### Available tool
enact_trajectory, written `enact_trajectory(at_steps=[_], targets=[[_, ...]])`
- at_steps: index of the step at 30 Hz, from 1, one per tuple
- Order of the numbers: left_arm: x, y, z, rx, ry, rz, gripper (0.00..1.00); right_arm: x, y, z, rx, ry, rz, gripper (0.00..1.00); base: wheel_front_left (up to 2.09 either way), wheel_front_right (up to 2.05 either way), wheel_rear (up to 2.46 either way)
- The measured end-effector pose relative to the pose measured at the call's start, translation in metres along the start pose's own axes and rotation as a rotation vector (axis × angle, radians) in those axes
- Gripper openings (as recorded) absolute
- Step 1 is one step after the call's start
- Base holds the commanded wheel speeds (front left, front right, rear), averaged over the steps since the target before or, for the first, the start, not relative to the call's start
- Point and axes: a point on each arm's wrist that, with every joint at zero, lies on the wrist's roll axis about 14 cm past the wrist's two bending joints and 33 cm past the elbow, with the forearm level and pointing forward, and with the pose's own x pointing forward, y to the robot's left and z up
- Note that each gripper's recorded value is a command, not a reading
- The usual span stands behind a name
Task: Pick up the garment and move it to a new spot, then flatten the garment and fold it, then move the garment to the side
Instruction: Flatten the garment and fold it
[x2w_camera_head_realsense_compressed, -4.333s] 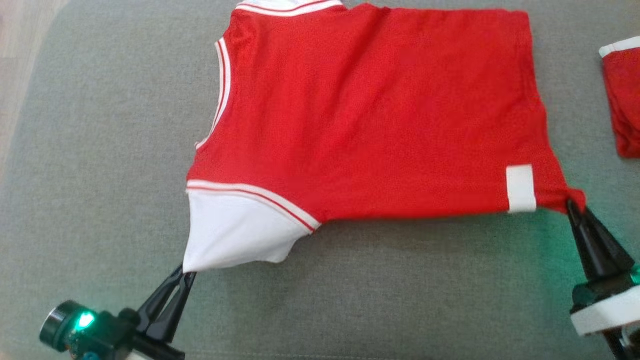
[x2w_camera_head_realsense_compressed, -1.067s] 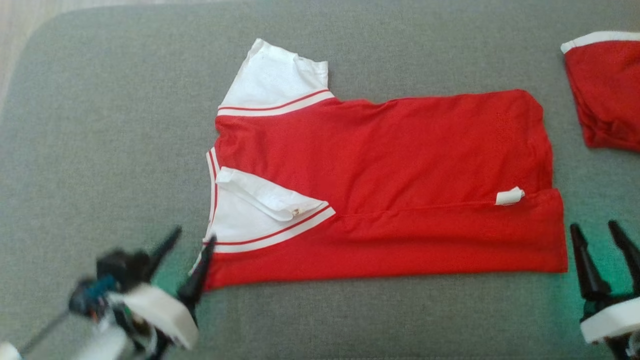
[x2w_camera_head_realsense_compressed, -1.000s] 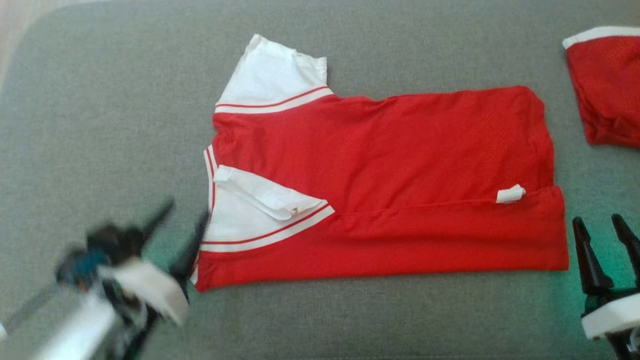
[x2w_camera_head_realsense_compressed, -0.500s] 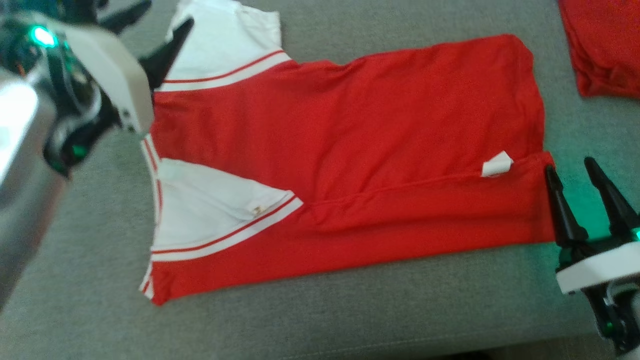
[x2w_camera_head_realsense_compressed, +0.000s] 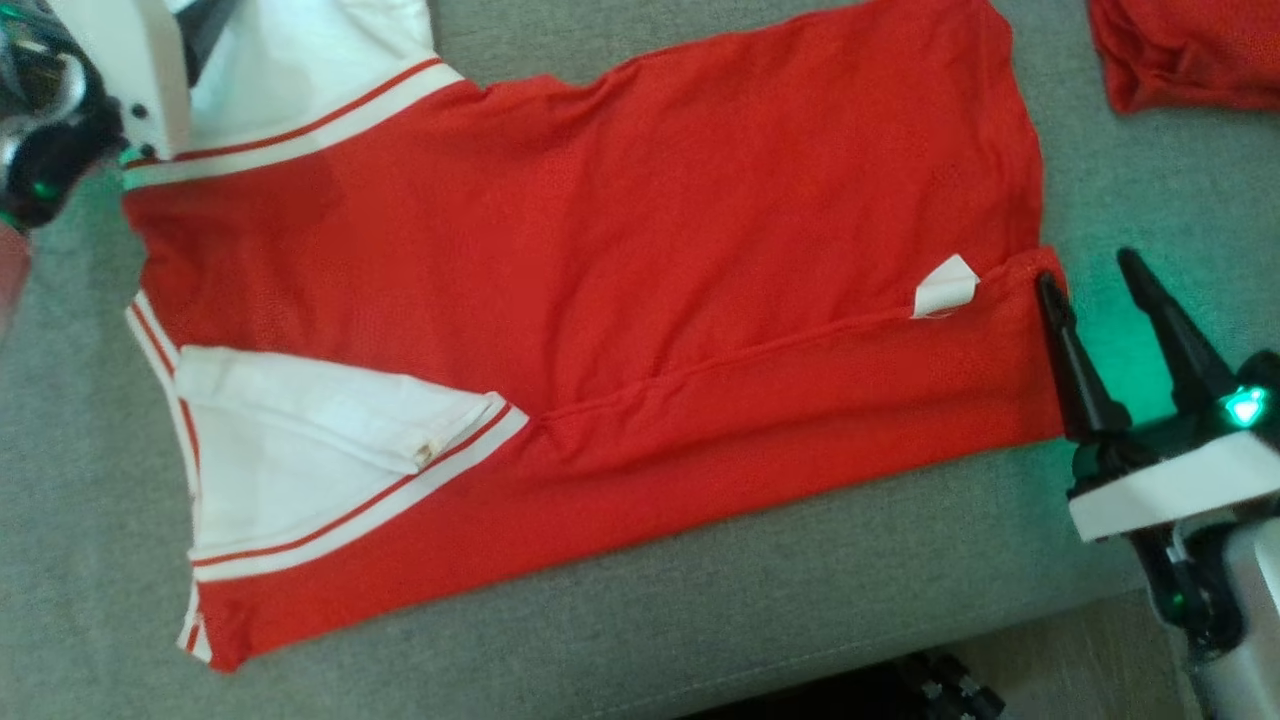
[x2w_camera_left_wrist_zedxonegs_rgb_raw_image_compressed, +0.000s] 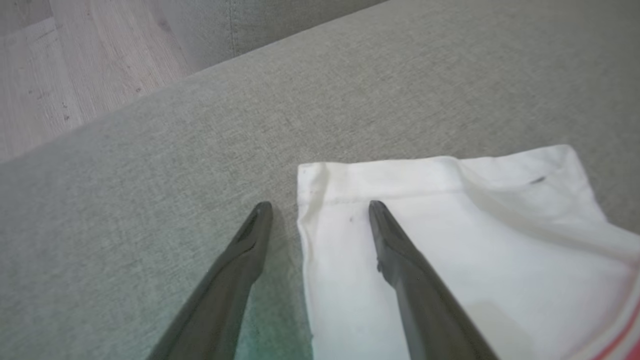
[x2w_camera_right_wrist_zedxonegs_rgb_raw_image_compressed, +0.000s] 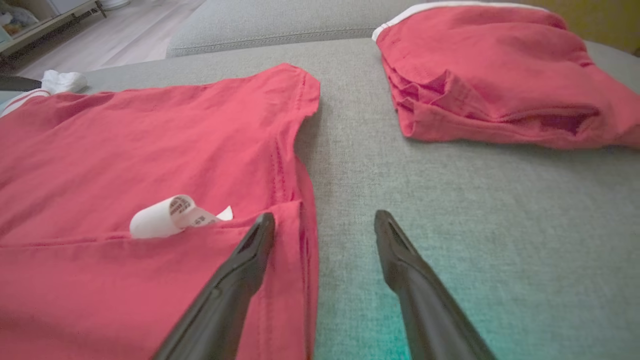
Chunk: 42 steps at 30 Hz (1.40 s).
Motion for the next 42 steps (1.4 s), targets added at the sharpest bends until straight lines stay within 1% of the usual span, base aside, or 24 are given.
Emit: enact_trajectory(at_steps=[6, 7, 9, 10, 14, 18, 24, 29, 30, 31, 32, 38, 42], targets=[[0.009, 0.009, 0.005, 0.035, 0.001, 0.029, 1.00, 0.002, -0.002, 0.003, -0.015, 0.000, -0.005, 1.00, 0.00, 0.00, 0.00], [0.009, 0.009, 0.004, 0.037, 0.005, 0.031, 0.85, 0.002, -0.002, 0.004, -0.015, 0.000, -0.004, 1.00, 0.00, 0.00, 0.00], [0.010, 0.008, 0.002, 0.038, 0.013, 0.025, 0.26, 0.004, -0.001, 0.006, -0.017, -0.004, 0.000, 1.00, 0.00, 0.00, 0.00], [0.010, 0.007, 0.002, 0.034, 0.013, 0.021, 0.00, 0.004, -0.001, 0.008, -0.018, -0.009, 0.001, 1.00, 0.00, 0.00, 0.00], [0.010, 0.005, 0.005, 0.045, -0.005, 0.015, 0.00, 0.016, -0.002, 0.026, -0.045, -0.043, 0.016, 1.00, 0.00, 0.00, 0.00], [0.010, 0.006, 0.006, 0.072, -0.021, 0.018, 0.00, 0.042, -0.003, 0.054, -0.082, -0.072, 0.046, 1.00, 0.00, 0.00, 0.00], [0.006, 0.008, 0.007, 0.101, -0.023, 0.022, 0.00, 0.089, 0.004, 0.066, -0.139, 0.026, 0.104, 1.00, 0.00, 0.00, 0.00], [0.002, 0.012, 0.008, 0.119, -0.027, 0.025, 0.00, 0.120, 0.011, 0.059, -0.189, 0.127, 0.139, 1.00, 0.00, 0.00, 0.00], [0.000, 0.014, 0.008, 0.121, -0.038, 0.027, 0.00, 0.128, 0.015, 0.052, -0.187, 0.163, 0.157, 0.44, 0.00, 0.00, 0.00], [-0.001, 0.014, 0.008, 0.121, -0.039, 0.028, 0.00, 0.130, 0.018, 0.047, -0.192, 0.184, 0.167, 0.24, 0.00, 0.00, 0.00], [-0.001, 0.015, 0.008, 0.127, -0.041, 0.029, 0.00, 0.132, 0.021, 0.043, -0.194, 0.200, 0.176, 0.00, 0.00, 0.00, 0.00], [-0.005, 0.015, 0.011, 0.133, -0.069, 0.025, 0.00, 0.141, 0.028, 0.046, -0.176, 0.197, 0.203, 0.00, 0.00, 0.00, 0.00], [-0.013, 0.008, 0.032, 0.152, -0.188, 0.006, 0.00, 0.144, 0.020, 0.058, -0.187, 0.131, 0.190, 0.00, 0.00, 0.00, 0.00]])
